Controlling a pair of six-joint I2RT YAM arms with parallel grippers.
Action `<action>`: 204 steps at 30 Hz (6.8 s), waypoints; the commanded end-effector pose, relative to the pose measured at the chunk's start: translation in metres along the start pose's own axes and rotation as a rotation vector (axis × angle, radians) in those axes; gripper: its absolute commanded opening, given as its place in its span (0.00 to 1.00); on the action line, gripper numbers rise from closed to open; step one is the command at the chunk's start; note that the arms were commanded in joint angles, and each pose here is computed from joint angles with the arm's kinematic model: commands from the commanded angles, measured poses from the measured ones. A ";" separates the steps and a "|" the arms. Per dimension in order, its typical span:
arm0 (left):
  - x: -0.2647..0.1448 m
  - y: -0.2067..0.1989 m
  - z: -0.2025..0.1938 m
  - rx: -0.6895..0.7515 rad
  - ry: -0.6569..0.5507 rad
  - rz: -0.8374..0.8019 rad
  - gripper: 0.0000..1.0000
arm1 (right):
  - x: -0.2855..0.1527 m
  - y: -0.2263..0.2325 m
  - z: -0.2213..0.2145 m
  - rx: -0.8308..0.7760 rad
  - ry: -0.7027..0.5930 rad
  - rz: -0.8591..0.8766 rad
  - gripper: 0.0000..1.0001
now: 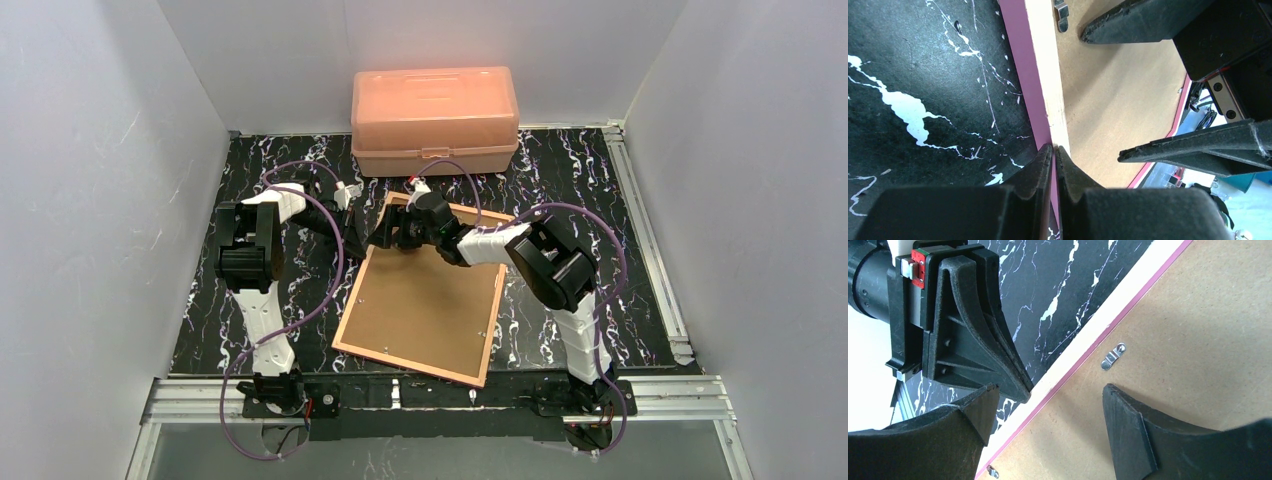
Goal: Put the photo into the frame
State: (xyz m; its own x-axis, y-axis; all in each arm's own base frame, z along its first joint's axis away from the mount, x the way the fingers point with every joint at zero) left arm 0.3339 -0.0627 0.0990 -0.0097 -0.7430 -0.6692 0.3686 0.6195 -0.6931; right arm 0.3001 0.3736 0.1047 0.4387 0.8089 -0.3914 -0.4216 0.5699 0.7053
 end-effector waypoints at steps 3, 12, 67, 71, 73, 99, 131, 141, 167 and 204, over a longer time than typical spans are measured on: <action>0.002 -0.003 -0.009 0.024 0.035 0.029 0.04 | 0.008 -0.001 0.010 -0.032 -0.017 -0.004 0.83; 0.002 -0.003 -0.009 0.025 0.035 0.028 0.04 | 0.017 -0.004 0.007 -0.009 -0.009 0.009 0.83; 0.003 -0.006 -0.014 0.027 0.041 -0.005 0.04 | 0.040 -0.022 0.007 -0.013 -0.140 -0.073 0.78; 0.002 -0.007 -0.014 0.028 0.041 -0.004 0.04 | 0.033 -0.016 0.009 -0.020 -0.144 -0.054 0.78; 0.001 -0.007 -0.014 0.027 0.042 -0.002 0.04 | 0.026 -0.009 0.012 -0.026 -0.151 -0.029 0.79; 0.002 -0.008 -0.014 0.025 0.042 -0.012 0.04 | 0.028 0.003 0.002 -0.003 -0.092 -0.008 0.81; 0.005 -0.012 -0.017 0.032 0.047 -0.043 0.03 | 0.039 -0.011 -0.005 -0.066 -0.225 -0.211 0.78; 0.004 -0.015 -0.021 0.037 0.058 -0.045 0.03 | 0.034 0.016 0.006 -0.084 -0.223 -0.071 0.80; -0.018 -0.021 -0.081 0.353 0.277 0.157 0.05 | -0.237 -0.070 0.025 0.126 -0.257 -0.702 0.99; -0.027 -0.024 -0.056 0.106 0.134 -0.083 0.18 | -0.095 0.093 -0.107 -0.813 -0.042 -0.275 0.87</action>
State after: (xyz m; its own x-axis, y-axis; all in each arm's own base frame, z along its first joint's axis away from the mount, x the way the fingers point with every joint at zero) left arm 0.2727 -0.0378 0.1223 -0.1288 -0.6962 -0.7062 0.5383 0.5490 -0.6394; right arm 0.1339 0.3530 0.1450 0.6039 0.5936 -0.5320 -0.6988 0.7153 0.0050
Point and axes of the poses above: each gripper's point midway between its finger pads, its own x axis out along the fingers, its own y axis along the line the jaws close on, z = x × y, the point moved 10 cm from there along -x, back along the fingers, and after that the axes turned 3 degrees about x, right-handed, at the moved point
